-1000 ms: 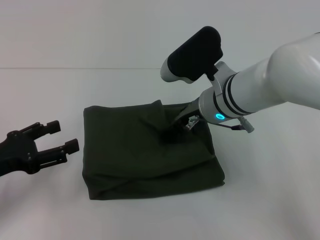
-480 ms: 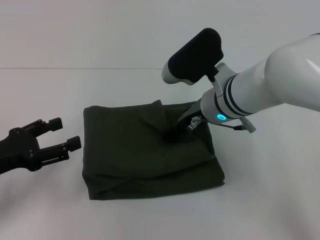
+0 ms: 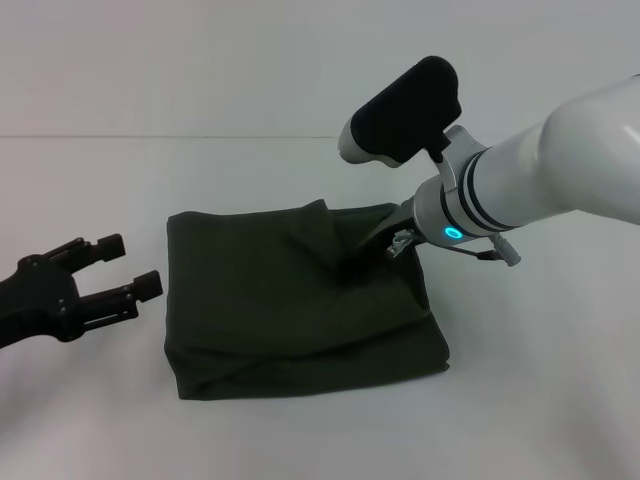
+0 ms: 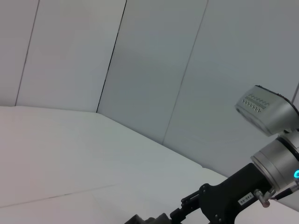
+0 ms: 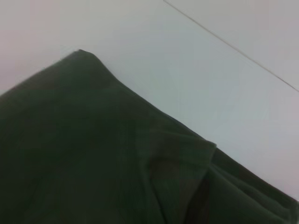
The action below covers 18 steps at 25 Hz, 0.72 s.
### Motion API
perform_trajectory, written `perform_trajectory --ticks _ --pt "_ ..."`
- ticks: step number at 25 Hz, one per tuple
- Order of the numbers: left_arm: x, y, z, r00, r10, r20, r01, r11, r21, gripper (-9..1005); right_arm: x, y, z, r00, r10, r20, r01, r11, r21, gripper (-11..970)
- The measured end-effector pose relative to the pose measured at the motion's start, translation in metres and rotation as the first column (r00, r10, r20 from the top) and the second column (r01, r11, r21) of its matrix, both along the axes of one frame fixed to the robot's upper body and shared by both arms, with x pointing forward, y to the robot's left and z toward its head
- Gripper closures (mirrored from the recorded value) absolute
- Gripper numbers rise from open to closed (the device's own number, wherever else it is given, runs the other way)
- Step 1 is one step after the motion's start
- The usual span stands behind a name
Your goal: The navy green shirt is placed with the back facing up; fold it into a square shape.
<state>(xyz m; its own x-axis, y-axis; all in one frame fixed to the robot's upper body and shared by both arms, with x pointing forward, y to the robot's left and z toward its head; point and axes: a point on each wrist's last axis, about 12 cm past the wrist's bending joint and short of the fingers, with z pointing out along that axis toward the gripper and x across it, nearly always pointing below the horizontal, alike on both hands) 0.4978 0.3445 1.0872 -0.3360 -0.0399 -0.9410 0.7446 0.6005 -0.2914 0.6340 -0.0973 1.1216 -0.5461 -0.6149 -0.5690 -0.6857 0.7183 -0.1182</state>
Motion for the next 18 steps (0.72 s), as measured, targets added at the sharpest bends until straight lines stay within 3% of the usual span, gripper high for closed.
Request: perform_trajectory --ticks 6,18 --pt "-0.001 0.0 0.0 1.0 0.003 0.0 -0.003 1.0 -0.002 92 0.005 -0.008 -0.003 0.998 -0.066 0.018 0.066 0.998 -0.019 78" --pt "0.001 -0.001 0.0 1.0 0.0 -0.002 0.0 1.0 -0.008 92 0.011 -0.046 0.006 0.97 -0.239 0.036 0.233 0.964 0.132 78"
